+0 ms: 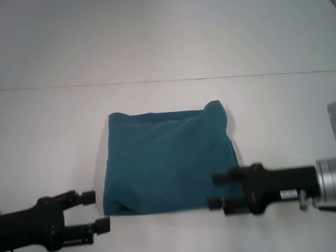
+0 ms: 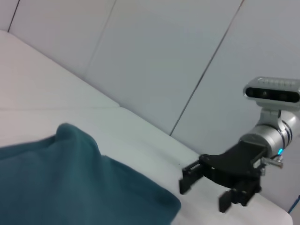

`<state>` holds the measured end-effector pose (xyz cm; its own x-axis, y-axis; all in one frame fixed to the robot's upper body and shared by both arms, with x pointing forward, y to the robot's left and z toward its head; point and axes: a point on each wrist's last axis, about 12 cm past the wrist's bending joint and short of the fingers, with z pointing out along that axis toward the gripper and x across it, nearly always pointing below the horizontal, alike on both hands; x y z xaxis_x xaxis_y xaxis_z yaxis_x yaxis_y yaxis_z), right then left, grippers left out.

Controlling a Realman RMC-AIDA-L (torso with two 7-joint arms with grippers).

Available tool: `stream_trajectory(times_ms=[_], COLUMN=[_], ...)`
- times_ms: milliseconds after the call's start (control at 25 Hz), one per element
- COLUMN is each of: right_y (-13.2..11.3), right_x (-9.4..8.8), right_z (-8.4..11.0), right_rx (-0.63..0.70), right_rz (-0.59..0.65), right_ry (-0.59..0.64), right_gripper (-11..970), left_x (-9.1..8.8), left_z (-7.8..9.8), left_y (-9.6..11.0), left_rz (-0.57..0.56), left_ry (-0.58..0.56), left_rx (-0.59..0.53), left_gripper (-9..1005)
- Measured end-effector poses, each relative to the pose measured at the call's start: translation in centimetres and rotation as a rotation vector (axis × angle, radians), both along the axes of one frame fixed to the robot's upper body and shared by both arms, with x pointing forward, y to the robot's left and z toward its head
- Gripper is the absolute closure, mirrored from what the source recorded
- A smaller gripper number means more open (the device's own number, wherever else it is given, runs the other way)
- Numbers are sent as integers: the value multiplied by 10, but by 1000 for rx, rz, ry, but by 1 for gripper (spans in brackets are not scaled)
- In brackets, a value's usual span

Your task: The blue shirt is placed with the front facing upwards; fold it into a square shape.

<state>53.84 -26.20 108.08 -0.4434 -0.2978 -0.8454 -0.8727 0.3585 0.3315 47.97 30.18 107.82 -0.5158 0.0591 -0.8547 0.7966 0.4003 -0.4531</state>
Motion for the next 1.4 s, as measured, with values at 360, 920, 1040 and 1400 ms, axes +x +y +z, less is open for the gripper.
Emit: stream_trajectory(times_ms=[360,920,1040,1400], right_y=[10,25,27,27], right_x=[-35,-35,-34,-31], right_z=[-22,-30,-29,-30], right_rx=[32,57,73,98], right_rz=[128,135,127,69], right_ry=[152,184,184,177], right_gripper=[228,231,231,230], left_x=[-13,-13,-10,-5], left_z=[-8,-13,-12,-13], left_y=[4,-6,-8,-9], left_rz=[-93,-138,-123,-99], left_ry=[66,80,104,118], left_rx=[105,115,105,105], left_gripper=[60,62,62,62])
